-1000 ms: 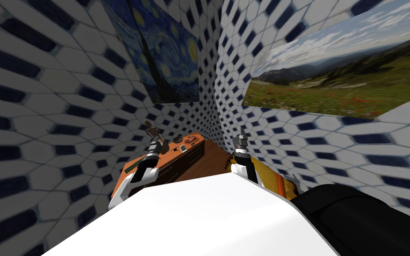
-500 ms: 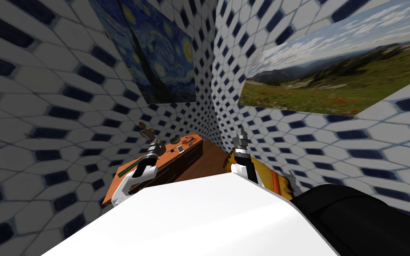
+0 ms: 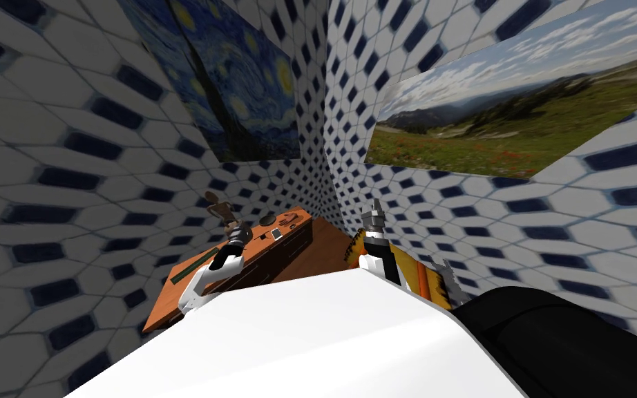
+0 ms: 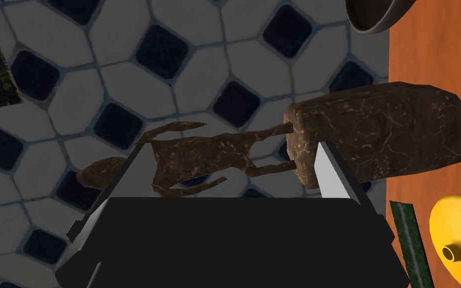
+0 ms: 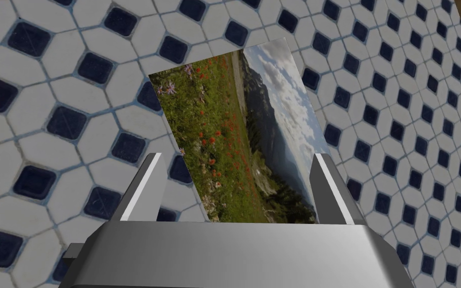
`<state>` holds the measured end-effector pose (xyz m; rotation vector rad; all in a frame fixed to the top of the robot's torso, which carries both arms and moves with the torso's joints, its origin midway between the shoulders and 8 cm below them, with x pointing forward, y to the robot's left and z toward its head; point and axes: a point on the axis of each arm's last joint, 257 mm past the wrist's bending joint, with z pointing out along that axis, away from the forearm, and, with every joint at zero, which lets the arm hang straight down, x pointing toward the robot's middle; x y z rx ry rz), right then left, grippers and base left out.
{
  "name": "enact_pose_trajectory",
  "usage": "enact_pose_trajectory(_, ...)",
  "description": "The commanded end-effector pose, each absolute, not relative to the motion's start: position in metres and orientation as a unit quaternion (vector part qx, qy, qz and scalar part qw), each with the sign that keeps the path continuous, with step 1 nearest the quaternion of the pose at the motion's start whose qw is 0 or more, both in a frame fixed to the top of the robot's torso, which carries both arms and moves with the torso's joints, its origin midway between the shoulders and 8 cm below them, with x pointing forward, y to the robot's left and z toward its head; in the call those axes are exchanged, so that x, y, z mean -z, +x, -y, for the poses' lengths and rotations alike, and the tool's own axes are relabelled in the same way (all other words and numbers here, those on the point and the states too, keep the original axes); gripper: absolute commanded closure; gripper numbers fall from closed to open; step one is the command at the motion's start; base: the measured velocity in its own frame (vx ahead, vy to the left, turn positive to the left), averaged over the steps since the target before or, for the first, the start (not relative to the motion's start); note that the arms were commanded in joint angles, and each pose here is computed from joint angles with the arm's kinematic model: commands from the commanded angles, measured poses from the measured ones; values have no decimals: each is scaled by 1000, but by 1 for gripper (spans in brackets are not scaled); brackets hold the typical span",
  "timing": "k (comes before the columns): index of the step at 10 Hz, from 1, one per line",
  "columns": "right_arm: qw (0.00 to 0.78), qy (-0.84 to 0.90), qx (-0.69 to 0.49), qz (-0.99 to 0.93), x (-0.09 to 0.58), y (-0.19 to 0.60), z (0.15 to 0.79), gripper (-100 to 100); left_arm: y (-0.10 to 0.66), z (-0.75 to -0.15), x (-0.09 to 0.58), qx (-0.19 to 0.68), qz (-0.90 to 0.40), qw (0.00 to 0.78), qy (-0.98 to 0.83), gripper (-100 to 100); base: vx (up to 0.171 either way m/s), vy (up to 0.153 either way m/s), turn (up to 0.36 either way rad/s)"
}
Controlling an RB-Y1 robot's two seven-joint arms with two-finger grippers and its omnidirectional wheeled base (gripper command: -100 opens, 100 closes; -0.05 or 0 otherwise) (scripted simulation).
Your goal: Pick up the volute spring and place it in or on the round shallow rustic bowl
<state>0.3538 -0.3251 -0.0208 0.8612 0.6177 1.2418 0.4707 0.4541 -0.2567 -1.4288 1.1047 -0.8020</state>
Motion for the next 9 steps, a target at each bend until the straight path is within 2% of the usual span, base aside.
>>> enact_pose_trajectory(1,685,384,-554,-276,21,354,325,0,469,-465,272,326,-467,539,-620,-100,21,-15,-48)
enact_pose_trajectory(9,685,384,-554,-276,21,354,325,0,455,-512,341,266,-447,477,-709,-100,26,-12,-52)
